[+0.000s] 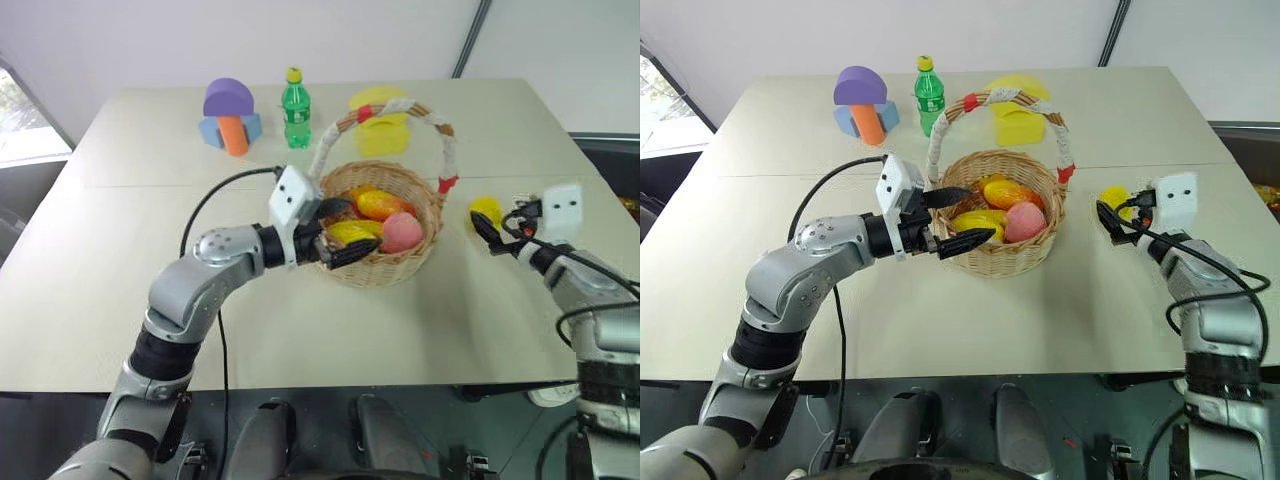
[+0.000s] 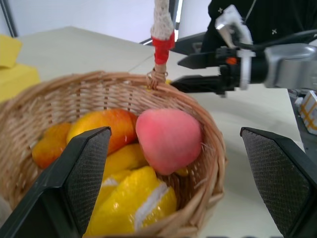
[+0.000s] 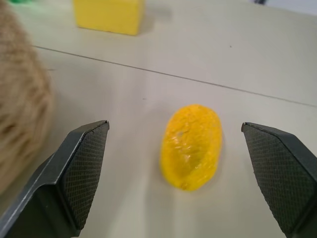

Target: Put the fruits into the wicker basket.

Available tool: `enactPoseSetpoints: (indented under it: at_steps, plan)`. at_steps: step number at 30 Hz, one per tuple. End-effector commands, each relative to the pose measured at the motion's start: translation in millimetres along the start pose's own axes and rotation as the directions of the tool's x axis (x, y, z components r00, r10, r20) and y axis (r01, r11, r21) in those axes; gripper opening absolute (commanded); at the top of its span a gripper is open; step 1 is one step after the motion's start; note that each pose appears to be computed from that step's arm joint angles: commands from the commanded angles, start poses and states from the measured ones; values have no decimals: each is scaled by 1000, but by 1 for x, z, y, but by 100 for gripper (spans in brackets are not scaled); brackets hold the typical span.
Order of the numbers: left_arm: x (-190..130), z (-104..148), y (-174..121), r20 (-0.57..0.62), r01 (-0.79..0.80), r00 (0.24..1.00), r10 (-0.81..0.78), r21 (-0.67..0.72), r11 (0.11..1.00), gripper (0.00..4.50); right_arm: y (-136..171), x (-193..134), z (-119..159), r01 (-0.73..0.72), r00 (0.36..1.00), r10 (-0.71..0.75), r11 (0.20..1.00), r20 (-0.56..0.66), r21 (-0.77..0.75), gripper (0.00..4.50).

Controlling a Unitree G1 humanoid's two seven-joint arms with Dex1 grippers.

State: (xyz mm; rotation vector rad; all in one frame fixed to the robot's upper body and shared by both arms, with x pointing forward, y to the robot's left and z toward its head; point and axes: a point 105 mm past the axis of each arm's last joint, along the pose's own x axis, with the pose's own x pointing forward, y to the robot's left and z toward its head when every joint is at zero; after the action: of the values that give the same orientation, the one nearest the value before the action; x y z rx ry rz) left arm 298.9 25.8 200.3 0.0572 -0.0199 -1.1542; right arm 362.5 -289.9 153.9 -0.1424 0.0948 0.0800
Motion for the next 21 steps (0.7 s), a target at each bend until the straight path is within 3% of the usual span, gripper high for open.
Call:
enactPoseSetpoints:
  at_steps: [1, 9, 12, 16, 21]
  plan:
    - [-3, 15, -10, 55, 26, 998, -28, 49, 998, 446, -13, 13, 1, 66, 998, -66, 998, -3, 16, 450]
    - [-8, 12, -14, 46, 19, 999, -21, 44, 999, 446, -23, 33, -17, 110, 989, -106, 993, -99, 38, 450]
    - [-8, 11, -14, 41, 17, 999, -18, 42, 999, 450, -19, 36, -13, 94, 993, -89, 993, -79, 66, 370]
    - [-8, 10, -14, 41, 17, 999, -18, 41, 999, 450, -19, 36, -10, 94, 994, -89, 992, -70, 81, 184]
    - [-15, 13, -8, 69, -2, 998, 0, 37, 999, 450, -20, 15, 14, 49, 999, -49, 998, -2, -36, 176]
